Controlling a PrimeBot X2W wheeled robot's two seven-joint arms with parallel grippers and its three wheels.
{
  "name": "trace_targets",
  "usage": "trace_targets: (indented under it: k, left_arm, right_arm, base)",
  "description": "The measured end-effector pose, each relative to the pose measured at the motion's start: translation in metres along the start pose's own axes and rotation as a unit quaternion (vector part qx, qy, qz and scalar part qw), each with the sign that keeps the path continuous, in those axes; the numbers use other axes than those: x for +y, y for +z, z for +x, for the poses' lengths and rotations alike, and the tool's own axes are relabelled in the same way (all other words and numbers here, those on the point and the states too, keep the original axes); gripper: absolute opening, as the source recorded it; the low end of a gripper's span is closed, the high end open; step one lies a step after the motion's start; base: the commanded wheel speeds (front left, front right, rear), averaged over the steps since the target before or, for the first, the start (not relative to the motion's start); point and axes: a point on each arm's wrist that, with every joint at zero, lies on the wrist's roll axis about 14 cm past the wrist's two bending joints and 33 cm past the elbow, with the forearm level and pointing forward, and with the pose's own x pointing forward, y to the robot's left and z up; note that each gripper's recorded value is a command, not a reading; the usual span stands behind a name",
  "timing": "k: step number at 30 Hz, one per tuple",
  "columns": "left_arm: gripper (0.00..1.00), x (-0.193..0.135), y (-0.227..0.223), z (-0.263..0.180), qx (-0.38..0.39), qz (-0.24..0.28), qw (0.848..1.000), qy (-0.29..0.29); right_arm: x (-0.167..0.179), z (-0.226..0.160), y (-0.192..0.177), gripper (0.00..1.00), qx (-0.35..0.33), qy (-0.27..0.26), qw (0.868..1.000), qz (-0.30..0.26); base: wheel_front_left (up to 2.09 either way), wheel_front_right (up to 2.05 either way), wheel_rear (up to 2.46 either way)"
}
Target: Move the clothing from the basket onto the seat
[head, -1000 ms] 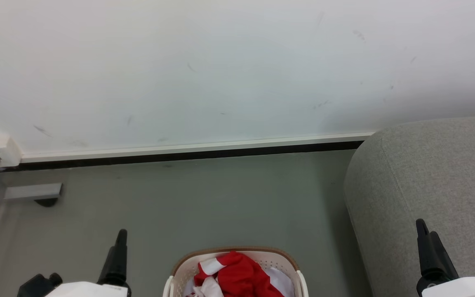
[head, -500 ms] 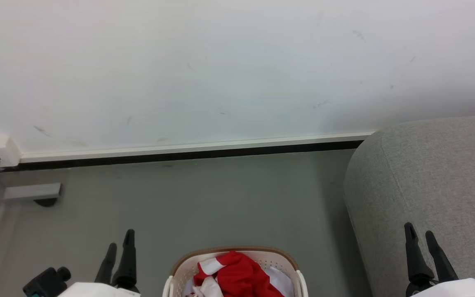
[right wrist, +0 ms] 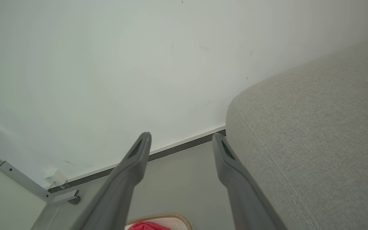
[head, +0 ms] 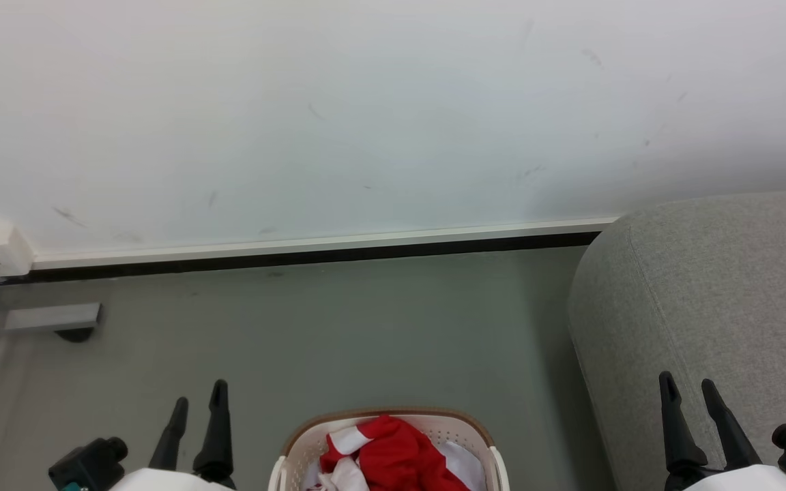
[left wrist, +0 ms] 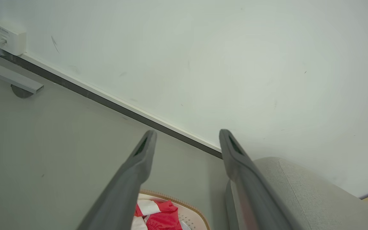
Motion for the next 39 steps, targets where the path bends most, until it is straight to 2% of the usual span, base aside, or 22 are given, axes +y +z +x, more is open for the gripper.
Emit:
trace_targets:
  k: [21, 39]
  left_arm:
    - [1.0, -0.0022, 0.0024, -0.0046, -0.017, 0.12, 0.993, -0.011]
    - [1.0, -0.0031, -0.0006, -0.0078, -0.023, 0.187, 0.982, -0.027]
  right_arm:
    - [-0.001, -0.0039, -0.0035, 1.0, -0.002, 0.008, 0.995, -0.104]
    - [-0.0065, -0.0069, -0.0004, 1.0, -0.014, 0.003, 0.987, -0.16]
  base:
    - [0.0, 0.0, 0.0]
    - [0.0, 0.0, 0.0]
